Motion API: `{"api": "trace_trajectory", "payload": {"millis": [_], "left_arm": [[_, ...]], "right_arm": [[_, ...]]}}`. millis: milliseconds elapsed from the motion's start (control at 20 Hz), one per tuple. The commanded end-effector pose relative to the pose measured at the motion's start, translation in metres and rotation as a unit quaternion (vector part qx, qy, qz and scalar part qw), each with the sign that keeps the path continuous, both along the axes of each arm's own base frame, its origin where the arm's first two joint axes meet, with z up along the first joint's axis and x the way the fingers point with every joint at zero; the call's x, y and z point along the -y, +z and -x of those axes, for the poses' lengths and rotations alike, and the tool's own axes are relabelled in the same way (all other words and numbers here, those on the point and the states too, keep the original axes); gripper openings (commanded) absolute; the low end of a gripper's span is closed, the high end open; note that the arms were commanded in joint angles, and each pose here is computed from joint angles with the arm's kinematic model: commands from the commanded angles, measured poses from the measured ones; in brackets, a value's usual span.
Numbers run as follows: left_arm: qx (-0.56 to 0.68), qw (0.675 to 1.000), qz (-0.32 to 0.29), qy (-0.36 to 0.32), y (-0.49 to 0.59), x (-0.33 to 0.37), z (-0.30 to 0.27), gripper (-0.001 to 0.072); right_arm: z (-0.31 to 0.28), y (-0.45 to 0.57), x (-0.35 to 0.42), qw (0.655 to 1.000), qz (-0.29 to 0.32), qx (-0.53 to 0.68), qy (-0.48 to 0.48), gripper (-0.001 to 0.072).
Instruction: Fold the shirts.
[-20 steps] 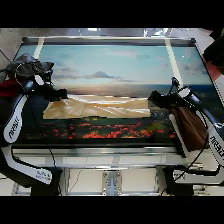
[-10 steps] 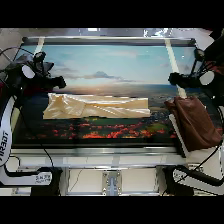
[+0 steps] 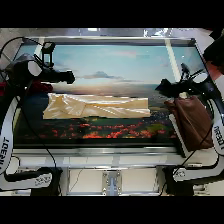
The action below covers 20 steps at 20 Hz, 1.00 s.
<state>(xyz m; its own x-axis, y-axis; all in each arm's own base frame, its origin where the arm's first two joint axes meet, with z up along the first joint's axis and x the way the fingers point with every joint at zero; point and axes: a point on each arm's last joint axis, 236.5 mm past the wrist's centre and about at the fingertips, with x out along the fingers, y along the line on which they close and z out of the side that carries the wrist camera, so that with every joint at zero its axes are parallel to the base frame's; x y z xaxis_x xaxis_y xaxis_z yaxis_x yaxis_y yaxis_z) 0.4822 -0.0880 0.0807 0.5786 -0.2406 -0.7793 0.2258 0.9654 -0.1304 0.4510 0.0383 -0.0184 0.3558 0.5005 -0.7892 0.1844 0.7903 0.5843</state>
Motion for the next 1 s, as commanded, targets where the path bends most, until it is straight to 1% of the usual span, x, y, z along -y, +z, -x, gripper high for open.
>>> {"api": "trace_trajectory", "payload": {"millis": [0, 250, 400, 600, 800, 850, 900, 950], "left_arm": [[-0.006, 1.000, -0.001, -0.006, 0.000, 0.004, 0.004, 0.0698], [-0.009, 1.000, -0.001, -0.008, -0.002, 0.005, 0.005, 0.0697], [-0.009, 1.000, -0.001, -0.008, -0.002, 0.005, 0.005, 0.0698], [-0.010, 1.000, -0.001, -0.011, -0.003, 0.009, 0.005, 0.0697], [-0.026, 0.999, -0.002, -0.026, -0.018, 0.023, 0.006, 0.0697], [-0.031, 0.999, -0.003, -0.030, -0.023, 0.027, 0.007, 0.0697], [-0.035, 0.999, -0.004, -0.034, -0.027, 0.031, 0.007, 0.0697], [-0.040, 0.999, -0.005, -0.036, -0.031, 0.033, 0.007, 0.0697]], "right_arm": [[0.030, -0.036, -0.024, 0.992, -0.078, -0.061, 0.075, 0.0394], [0.060, -0.068, -0.028, 0.988, -0.094, -0.088, 0.087, 0.0394], [0.065, -0.074, -0.041, 0.986, -0.127, -0.079, 0.078, 0.0394], [0.052, -0.080, -0.044, 0.989, -0.121, -0.062, 0.056, 0.0392], [0.049, -0.097, -0.064, 0.991, -0.098, -0.061, 0.069, 0.0388], [0.048, -0.099, -0.071, 0.991, -0.093, -0.058, 0.075, 0.0378], [0.047, -0.098, -0.076, 0.991, -0.093, -0.055, 0.077, 0.0327], [0.045, -0.094, -0.082, 0.990, -0.102, -0.050, 0.078, 0.0239]]}}
